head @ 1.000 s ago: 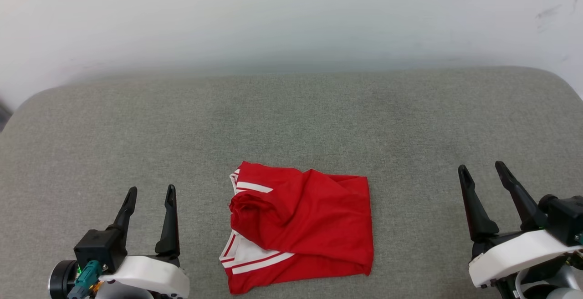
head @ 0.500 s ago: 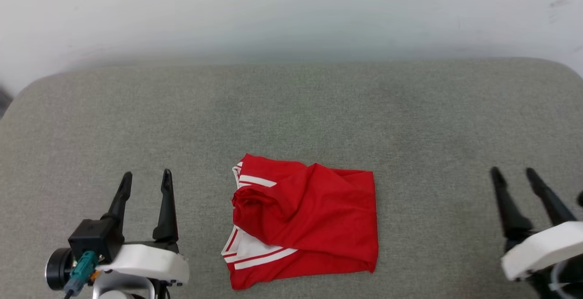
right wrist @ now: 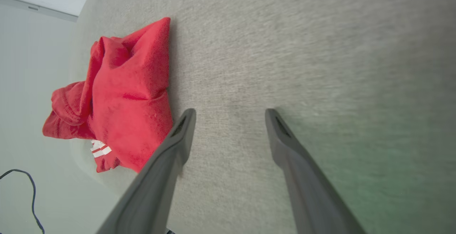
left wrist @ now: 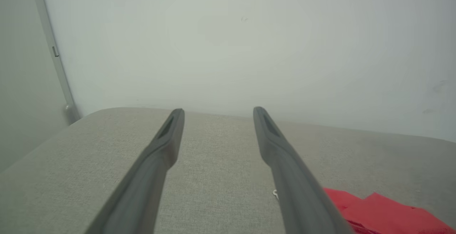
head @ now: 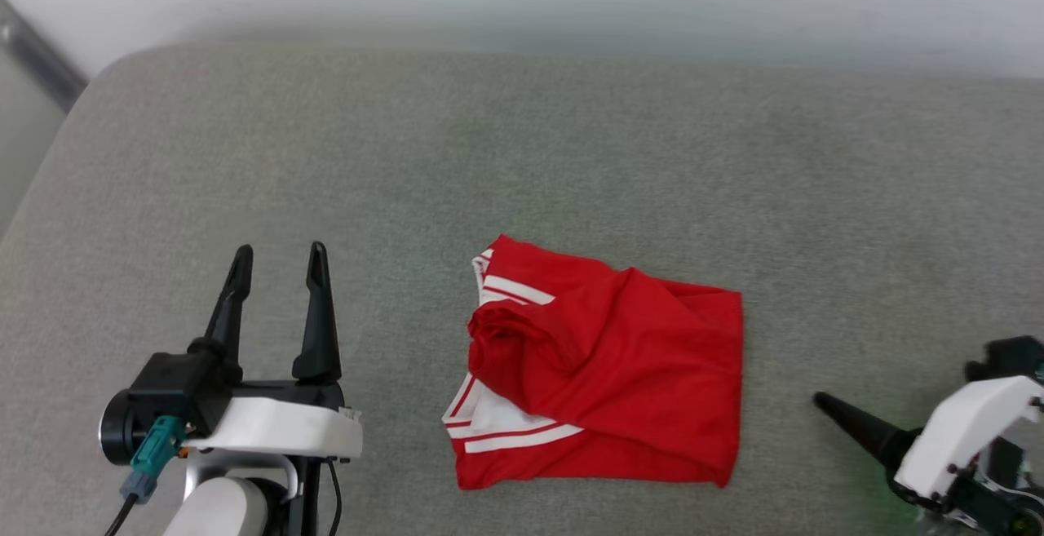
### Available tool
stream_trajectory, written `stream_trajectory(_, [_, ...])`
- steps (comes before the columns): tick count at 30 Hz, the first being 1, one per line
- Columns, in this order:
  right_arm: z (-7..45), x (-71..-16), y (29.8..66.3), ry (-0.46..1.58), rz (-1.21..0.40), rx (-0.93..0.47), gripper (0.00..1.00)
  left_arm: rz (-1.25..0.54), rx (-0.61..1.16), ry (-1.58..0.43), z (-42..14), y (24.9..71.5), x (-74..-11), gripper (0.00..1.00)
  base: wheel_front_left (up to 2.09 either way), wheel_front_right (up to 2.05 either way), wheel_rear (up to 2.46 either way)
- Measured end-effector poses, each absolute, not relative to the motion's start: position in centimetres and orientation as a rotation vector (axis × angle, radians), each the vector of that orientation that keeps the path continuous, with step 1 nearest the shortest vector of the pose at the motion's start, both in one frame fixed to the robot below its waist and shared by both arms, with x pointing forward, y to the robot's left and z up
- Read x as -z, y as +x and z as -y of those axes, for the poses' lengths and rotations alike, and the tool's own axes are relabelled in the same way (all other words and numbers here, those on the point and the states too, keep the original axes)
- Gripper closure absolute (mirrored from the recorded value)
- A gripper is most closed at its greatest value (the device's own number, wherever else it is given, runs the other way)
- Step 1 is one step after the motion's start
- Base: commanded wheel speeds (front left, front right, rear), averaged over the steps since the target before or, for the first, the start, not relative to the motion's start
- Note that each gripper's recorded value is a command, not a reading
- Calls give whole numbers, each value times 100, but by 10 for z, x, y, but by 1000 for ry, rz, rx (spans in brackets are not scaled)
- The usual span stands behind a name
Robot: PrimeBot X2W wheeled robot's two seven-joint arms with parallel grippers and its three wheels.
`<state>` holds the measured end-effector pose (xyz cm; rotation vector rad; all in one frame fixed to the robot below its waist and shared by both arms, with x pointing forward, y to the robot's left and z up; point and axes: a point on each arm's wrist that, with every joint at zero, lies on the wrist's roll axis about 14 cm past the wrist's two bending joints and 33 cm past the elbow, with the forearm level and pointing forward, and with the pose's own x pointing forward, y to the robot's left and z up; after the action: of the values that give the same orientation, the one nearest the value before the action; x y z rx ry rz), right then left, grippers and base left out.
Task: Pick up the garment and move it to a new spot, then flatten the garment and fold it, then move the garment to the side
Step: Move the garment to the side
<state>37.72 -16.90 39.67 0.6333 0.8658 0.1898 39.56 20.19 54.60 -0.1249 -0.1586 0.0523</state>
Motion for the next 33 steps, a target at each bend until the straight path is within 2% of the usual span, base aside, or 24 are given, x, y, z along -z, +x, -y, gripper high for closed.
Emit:
stream_trajectory(7, [98, -381, 394, 952, -965, -333, 0, 119, -91, -114, -216, 402, -529, 0, 0, 0, 0])
stream_trajectory(12, [68, -377, 401, 1014, -1020, -411, 0, 97, -118, -98, -227, 402, -521, 0, 0, 0, 0])
stream_trajectory(13, [64, -377, 401, 1010, -1028, -424, 22, 94, -119, -96, -228, 402, -520, 0, 0, 0, 0])
stream_trajectory(14, [60, -377, 401, 1005, -1033, -437, 69, 92, -121, -97, -228, 402, -519, 0, 0, 0, 0])
stream_trajectory(15, [56, -379, 402, 998, -1035, -452, 98, 93, -122, -95, -229, 402, -519, 0, 0, 0, 0])
stream_trajectory(19, [51, -388, 405, 919, -998, -486, 100, 102, -122, -93, -229, 401, -521, 0, 0, 0, 0])
stream_trajectory(25, [72, -400, 406, 622, -920, -493, 100, 123, -100, -91, -224, 399, -528, 0, 0, 0, 0])
stream_trajectory(33, [146, -409, 397, 132, -876, -388, 100, 137, 1, -89, -195, 407, -533, 0, 0, 0, 0])
